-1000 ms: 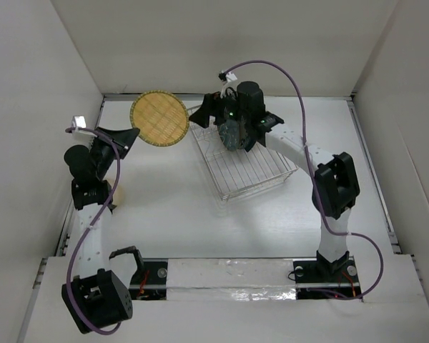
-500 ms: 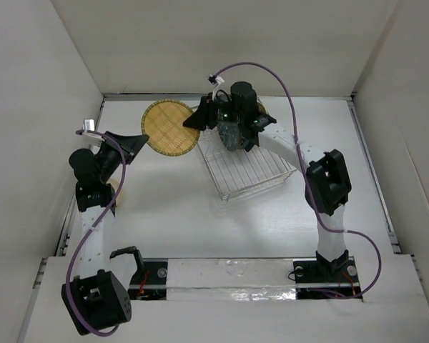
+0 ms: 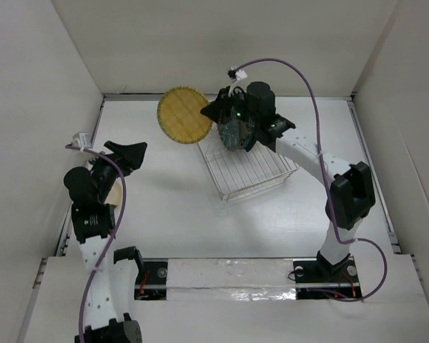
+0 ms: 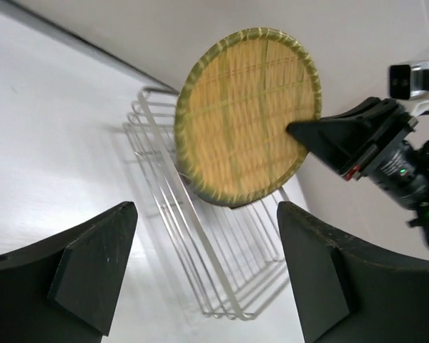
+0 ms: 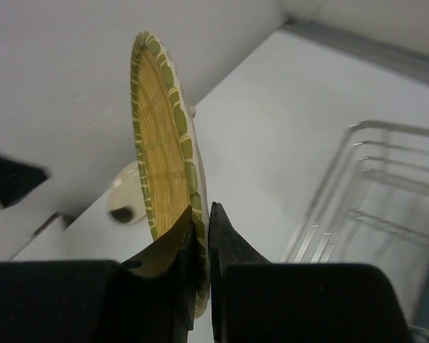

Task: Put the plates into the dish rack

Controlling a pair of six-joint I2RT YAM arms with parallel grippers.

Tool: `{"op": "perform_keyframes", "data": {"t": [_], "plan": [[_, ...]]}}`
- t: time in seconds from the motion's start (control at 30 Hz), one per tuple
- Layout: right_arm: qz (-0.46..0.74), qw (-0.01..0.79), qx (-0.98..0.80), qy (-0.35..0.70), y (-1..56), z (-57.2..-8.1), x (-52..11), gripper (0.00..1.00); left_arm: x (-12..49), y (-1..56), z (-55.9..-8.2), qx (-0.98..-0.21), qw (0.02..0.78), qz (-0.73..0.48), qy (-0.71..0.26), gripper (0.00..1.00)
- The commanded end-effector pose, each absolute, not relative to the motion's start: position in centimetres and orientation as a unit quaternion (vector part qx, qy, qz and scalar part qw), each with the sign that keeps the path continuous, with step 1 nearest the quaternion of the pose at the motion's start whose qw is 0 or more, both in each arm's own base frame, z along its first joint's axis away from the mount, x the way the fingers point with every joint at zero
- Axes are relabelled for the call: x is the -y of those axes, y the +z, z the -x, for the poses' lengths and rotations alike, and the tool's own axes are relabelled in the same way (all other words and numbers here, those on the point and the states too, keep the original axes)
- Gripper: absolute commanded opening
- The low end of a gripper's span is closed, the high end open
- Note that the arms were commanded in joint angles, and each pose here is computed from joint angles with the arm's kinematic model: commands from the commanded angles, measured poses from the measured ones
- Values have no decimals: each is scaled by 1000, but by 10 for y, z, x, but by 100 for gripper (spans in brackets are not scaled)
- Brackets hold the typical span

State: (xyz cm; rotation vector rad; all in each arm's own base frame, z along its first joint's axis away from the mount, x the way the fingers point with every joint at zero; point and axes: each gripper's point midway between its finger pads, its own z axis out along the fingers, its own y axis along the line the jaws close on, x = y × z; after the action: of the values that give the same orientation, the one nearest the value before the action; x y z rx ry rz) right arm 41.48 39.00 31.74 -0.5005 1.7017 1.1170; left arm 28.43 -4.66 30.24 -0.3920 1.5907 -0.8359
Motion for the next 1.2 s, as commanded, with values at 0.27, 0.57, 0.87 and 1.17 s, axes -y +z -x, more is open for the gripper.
{"op": "perform_keyframes", "data": {"t": [0.27, 0.57, 0.87, 1.17], "plan": [[71, 689, -720, 33, 361, -494, -268, 0, 48, 282, -263, -717, 634, 88, -276, 63], [95, 660, -741, -79, 322, -505, -268, 0, 70, 269, -256, -740, 602, 51, -294, 59], [125, 636, -754, -105, 287, -504, -289, 0, 73, 267, -255, -744, 599, 49, -293, 57], [135, 615, -774, -74, 256, -494, -299, 0, 72, 268, -255, -741, 601, 52, -293, 57]]}}
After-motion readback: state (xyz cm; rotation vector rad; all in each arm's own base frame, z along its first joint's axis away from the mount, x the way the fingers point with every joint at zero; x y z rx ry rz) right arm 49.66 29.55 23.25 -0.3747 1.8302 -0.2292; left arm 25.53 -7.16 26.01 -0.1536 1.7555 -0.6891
